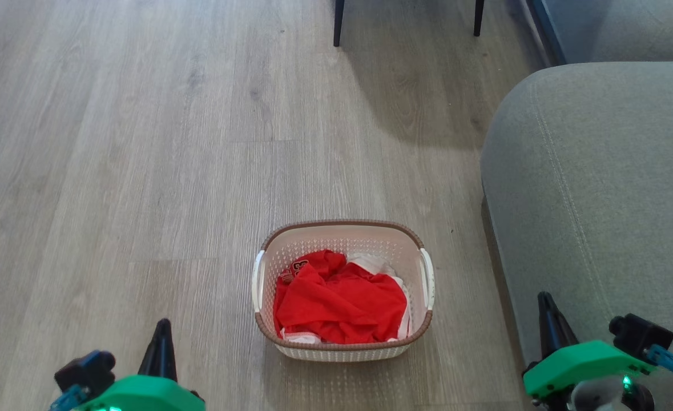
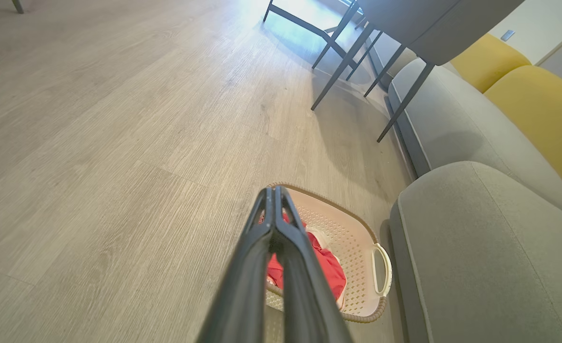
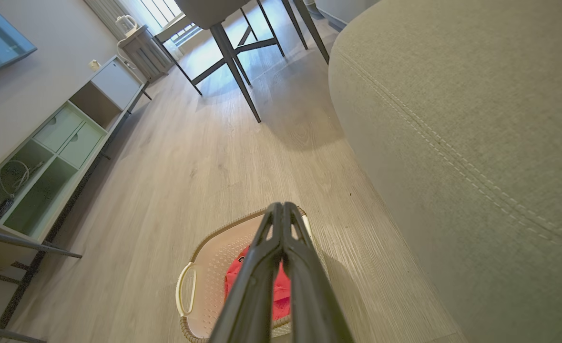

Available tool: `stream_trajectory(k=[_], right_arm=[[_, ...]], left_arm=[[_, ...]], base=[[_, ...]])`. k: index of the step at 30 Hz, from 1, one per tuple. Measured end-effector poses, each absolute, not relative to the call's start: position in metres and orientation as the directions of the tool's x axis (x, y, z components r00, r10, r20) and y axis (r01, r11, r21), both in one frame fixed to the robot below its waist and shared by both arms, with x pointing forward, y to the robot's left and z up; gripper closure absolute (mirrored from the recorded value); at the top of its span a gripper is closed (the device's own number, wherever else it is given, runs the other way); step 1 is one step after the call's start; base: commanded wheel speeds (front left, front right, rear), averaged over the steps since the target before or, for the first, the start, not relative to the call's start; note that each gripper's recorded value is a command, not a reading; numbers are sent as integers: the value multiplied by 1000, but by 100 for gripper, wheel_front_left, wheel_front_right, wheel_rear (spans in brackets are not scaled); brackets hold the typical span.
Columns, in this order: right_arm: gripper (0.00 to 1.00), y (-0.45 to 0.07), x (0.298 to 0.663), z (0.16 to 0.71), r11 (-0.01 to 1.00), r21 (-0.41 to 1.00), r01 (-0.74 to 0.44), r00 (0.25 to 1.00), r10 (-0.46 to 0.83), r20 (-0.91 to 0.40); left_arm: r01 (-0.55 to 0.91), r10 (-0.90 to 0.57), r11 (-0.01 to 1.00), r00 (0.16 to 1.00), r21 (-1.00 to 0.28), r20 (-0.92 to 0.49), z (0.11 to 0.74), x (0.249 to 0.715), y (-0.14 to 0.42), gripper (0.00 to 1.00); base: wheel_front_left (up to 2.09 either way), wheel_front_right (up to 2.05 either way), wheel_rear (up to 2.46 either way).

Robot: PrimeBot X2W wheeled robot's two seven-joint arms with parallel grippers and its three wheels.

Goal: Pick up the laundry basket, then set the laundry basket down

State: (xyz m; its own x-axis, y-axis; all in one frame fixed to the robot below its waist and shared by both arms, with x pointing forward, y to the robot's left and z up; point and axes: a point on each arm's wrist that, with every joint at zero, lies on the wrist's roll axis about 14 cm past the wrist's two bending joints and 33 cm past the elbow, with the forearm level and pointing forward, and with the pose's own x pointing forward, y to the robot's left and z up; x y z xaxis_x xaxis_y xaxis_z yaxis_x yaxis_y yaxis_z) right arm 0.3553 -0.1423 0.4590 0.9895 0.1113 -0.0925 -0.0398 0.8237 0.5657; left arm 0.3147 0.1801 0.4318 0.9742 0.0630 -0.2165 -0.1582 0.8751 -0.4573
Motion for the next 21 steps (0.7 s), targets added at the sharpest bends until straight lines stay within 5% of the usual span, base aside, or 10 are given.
stream_trajectory(k=[21], right_arm=[[100,-158,361,460,689,724,38,992,61,-110]], left_arm=[[-192,51,738,972,-647,-230,435,327,182,100]], base=[[0,0,0]])
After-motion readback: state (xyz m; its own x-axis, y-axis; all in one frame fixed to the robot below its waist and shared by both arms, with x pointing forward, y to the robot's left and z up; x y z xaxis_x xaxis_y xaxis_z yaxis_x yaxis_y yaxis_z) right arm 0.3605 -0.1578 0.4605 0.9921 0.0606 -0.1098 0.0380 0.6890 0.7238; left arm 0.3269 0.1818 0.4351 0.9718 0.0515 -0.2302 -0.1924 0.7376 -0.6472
